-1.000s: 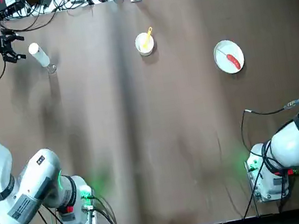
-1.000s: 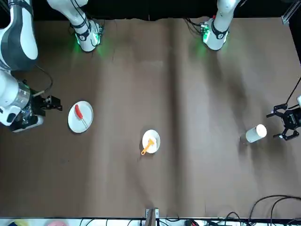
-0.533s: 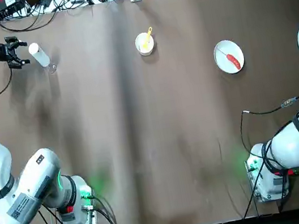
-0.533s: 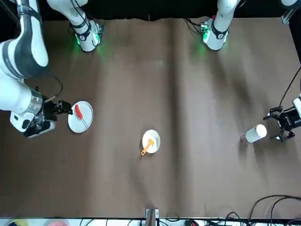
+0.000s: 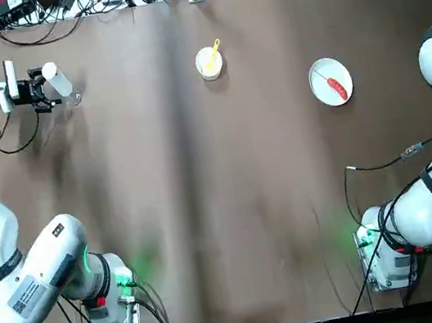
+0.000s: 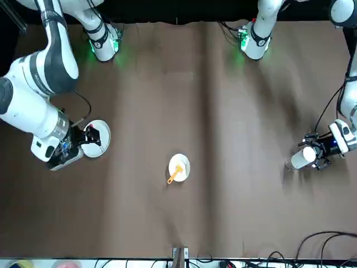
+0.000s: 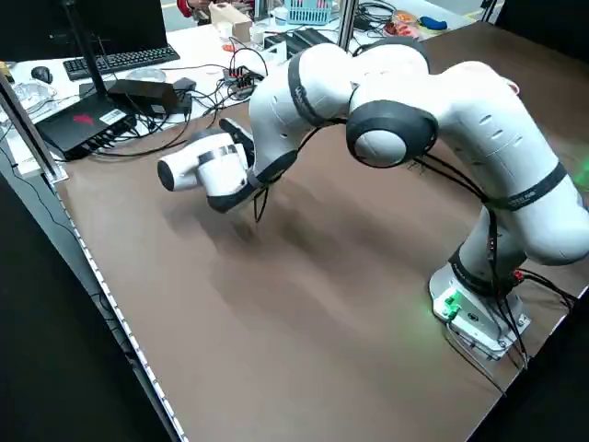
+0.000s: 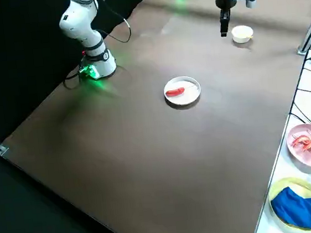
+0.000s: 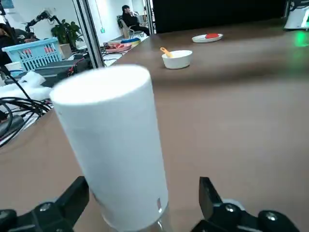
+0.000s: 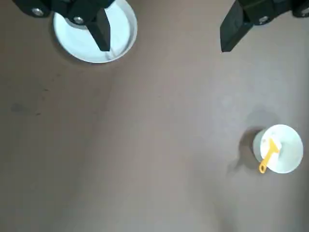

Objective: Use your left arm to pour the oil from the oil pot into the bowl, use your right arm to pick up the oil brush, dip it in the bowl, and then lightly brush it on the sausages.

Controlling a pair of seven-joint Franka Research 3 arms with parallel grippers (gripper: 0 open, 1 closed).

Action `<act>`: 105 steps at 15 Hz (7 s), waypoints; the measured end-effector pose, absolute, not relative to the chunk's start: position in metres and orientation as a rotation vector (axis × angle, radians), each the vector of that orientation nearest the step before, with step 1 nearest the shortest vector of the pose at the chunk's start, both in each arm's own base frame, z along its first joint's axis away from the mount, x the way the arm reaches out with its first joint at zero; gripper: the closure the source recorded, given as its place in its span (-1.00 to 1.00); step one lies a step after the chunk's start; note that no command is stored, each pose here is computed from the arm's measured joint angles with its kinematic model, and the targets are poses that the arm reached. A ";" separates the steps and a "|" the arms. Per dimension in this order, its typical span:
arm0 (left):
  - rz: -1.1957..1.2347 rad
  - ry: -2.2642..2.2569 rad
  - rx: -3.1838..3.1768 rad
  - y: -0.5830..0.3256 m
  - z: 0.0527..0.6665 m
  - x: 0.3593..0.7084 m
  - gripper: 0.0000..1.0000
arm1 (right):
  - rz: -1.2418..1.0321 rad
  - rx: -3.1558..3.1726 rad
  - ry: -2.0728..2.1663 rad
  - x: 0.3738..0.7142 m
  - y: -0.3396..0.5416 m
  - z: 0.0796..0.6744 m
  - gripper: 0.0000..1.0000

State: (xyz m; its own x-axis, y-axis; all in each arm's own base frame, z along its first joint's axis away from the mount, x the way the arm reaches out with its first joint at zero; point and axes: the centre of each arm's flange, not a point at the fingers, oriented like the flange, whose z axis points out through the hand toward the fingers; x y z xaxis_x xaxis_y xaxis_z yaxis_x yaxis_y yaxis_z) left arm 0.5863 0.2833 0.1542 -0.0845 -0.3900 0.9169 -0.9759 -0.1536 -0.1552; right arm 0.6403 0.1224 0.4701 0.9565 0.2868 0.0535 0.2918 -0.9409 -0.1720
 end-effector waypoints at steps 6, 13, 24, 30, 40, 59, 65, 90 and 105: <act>1.204 -1.449 1.655 0.259 0.087 0.589 -1.00 | -0.053 -2.899 -0.398 0.649 0.126 0.452 -1.00; 1.221 -1.356 1.688 0.256 0.071 0.588 -0.59 | -0.066 -2.882 -0.433 0.646 0.148 0.454 -1.00; 1.121 -1.278 1.634 0.188 0.099 0.626 -0.30 | -0.067 -2.869 -0.419 0.646 0.148 0.454 -1.00; 0.934 -1.357 1.624 0.060 0.211 0.677 -0.30 | -0.066 -2.864 -0.419 0.646 0.150 0.454 -1.00; 0.938 -1.392 2.084 -0.127 0.206 0.663 -0.30 | -0.063 -2.847 -0.441 0.643 0.164 0.454 -1.00; 0.921 -1.843 2.098 -0.288 0.215 0.632 -0.30 | -0.065 -2.846 -0.430 0.644 0.160 0.454 -1.00; 0.924 -1.957 2.106 -0.293 0.234 0.636 -0.30 | -0.065 -2.843 -0.425 0.644 0.160 0.454 -1.00; 0.870 -2.354 2.227 -0.326 0.205 0.611 -0.30 | -0.022 -2.709 -0.295 0.657 0.192 0.391 -1.00; 0.795 -2.263 2.249 -0.313 0.202 0.621 -0.30 | -0.227 -2.634 -0.052 0.666 0.275 0.314 -0.73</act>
